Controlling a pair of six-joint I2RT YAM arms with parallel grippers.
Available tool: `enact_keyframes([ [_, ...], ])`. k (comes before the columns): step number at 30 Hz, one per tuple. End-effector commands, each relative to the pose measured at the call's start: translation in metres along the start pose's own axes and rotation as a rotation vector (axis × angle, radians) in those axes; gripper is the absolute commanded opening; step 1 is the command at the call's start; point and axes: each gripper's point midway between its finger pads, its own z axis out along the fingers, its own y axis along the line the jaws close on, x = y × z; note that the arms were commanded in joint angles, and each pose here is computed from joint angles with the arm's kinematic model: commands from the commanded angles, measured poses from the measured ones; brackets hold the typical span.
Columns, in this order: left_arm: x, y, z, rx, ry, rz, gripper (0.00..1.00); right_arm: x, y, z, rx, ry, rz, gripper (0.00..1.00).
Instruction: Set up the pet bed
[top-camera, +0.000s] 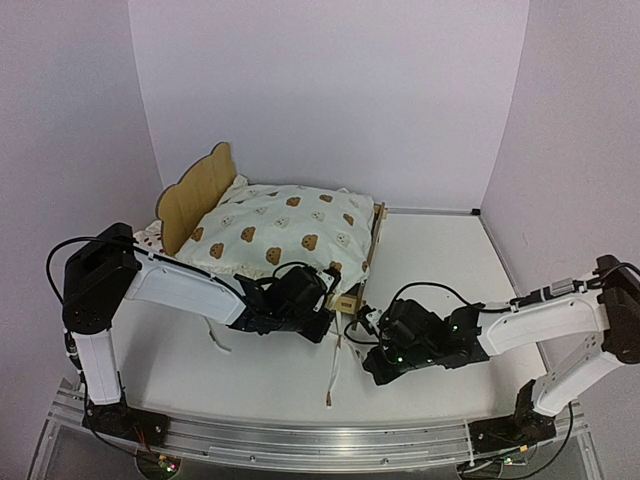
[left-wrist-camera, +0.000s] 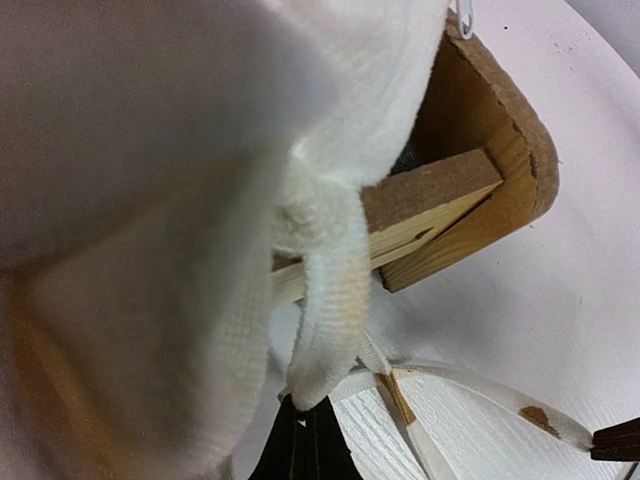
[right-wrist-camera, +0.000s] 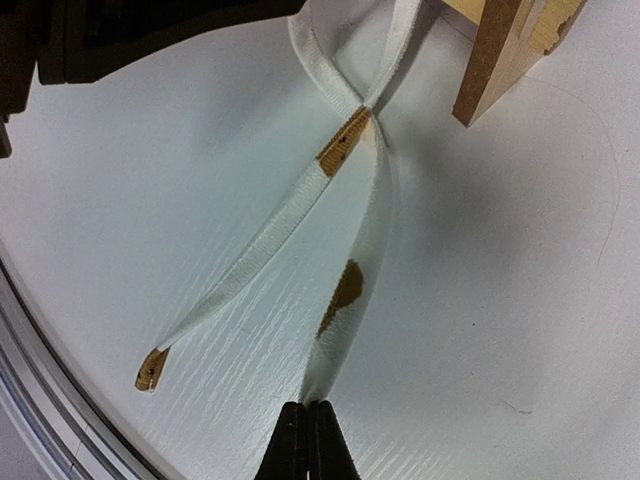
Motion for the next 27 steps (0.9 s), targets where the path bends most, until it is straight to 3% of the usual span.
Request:
enact_keyframes([
  [1,-0.028,-0.013,-0.015,0.064,-0.082,0.001,0.0,-0.04,0.004,-0.012,0.02,-0.106,-0.033,0.0],
  [10,-0.028,-0.019,-0.032,0.119,-0.079,-0.035,0.0,-0.086,0.011,-0.007,0.025,-0.173,-0.078,0.0],
  [27,-0.028,-0.022,-0.042,0.15,-0.072,-0.088,0.0,-0.12,0.008,0.047,-0.018,-0.281,-0.2,0.0],
])
